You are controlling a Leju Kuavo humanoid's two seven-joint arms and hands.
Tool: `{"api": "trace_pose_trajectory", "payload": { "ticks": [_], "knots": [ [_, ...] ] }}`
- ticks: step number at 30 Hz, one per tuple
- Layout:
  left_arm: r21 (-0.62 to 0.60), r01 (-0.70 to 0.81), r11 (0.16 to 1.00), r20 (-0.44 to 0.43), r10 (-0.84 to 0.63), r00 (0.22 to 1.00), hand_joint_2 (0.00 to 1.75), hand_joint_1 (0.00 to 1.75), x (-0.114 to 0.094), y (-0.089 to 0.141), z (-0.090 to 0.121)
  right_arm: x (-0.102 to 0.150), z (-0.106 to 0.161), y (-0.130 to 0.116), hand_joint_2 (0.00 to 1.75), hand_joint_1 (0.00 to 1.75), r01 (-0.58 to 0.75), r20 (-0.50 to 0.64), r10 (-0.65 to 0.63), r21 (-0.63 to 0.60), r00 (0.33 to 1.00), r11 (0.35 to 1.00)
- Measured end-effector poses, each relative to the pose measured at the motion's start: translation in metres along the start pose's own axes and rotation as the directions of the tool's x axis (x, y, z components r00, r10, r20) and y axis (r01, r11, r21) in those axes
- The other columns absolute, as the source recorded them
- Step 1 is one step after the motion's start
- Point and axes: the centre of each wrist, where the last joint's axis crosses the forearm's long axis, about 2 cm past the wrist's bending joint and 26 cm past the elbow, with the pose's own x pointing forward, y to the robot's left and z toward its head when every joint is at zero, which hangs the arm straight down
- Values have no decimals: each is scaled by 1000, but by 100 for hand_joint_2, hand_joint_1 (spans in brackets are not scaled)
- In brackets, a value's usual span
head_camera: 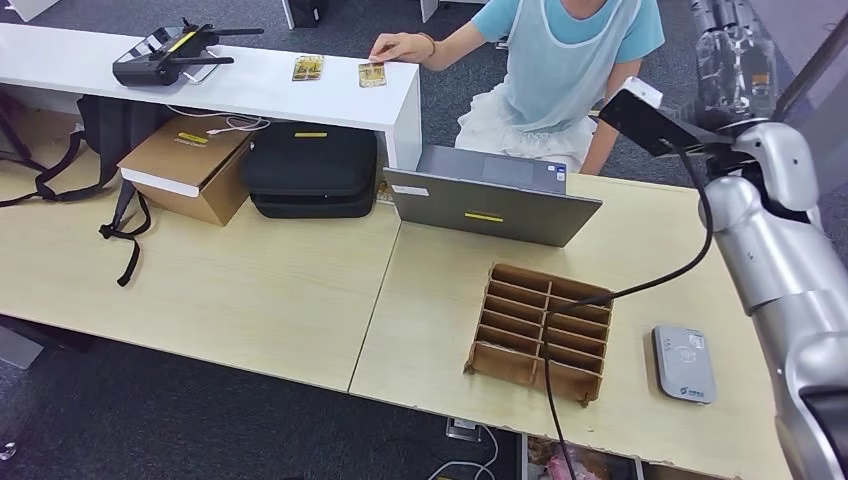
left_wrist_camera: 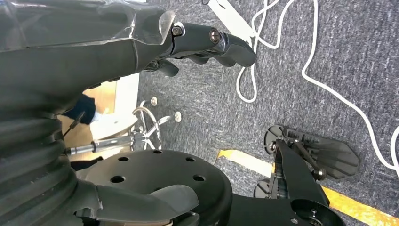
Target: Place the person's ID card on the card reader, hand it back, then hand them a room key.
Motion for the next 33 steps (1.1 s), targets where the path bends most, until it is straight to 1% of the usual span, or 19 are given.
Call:
{"api": "trace_pose_trajectory", "payload": {
  "ticks": [3, 6, 8, 11, 14, 18, 20, 21, 23, 26, 28, 30, 33],
  "knots": [
    [-3, -16, 1000, -9, 16, 1000, 175, 0, -1, 0, 0, -23, 23, -5, 175, 0, 104, -42, -105, -26, 994, 994],
    [-6, -30, 1000, -17, 30, 999, 175, 0, -3, 0, 0, -43, 60, -4, 175, 0, 182, -60, -186, -66, 981, 981],
    [-7, -38, 999, -20, 38, 999, 175, 0, -3, 0, -1, -49, 89, 0, 175, 0, 219, -65, -225, -91, 972, 972],
    [-8, -45, 999, -24, 44, 999, 175, 0, -4, 0, -1, -53, 134, 5, 175, 0, 293, -66, -303, -124, 951, 948],
    [-9, -48, 999, -25, 47, 999, 175, 0, -4, 0, -1, -51, 177, 5, 175, 0, 394, -47, -406, -163, 913, 905],
    [-9, -47, 999, -25, 47, 999, 175, 0, -4, 0, -1, -46, 236, -6, 175, 0, 505, -1, -516, -196, 857, 840],
    [-8, -44, 999, -24, 44, 999, 175, 0, -4, 1, -1, -42, 264, -15, 175, 0, 523, 23, -530, -194, 848, 830],
    [-7, -43, 999, -24, 43, 999, 175, 0, -4, 1, -1, -40, 277, -19, 175, 0, 513, 29, -517, -190, 855, 837],
    [-6, -42, 999, -24, 42, 999, 175, 0, -4, 1, -1, -35, 299, -27, 175, 0, 444, 18, -448, -168, 894, 880],
    [-5, -42, 999, -25, 42, 999, 175, 0, -5, 1, -1, -26, 323, -31, 175, 0, 270, -40, -273, -71, 961, 960],
    [-4, -42, 999, -29, 42, 999, 175, 0, -7, 2, -2, -17, 335, -30, 175, 0, 140, -85, -137, 22, 987, 990],
    [-3, -43, 999, -31, 43, 999, 175, 0, -8, 3, -2, -9, 343, -26, 175, 0, 16, -126, -2, 107, 992, 994],
    [-2, -46, 999, -33, 45, 998, 175, 0, -8, 3, -2, 5, 352, -20, 175, 0, -121, -175, 159, 209, 972, 970]
  ]
}}
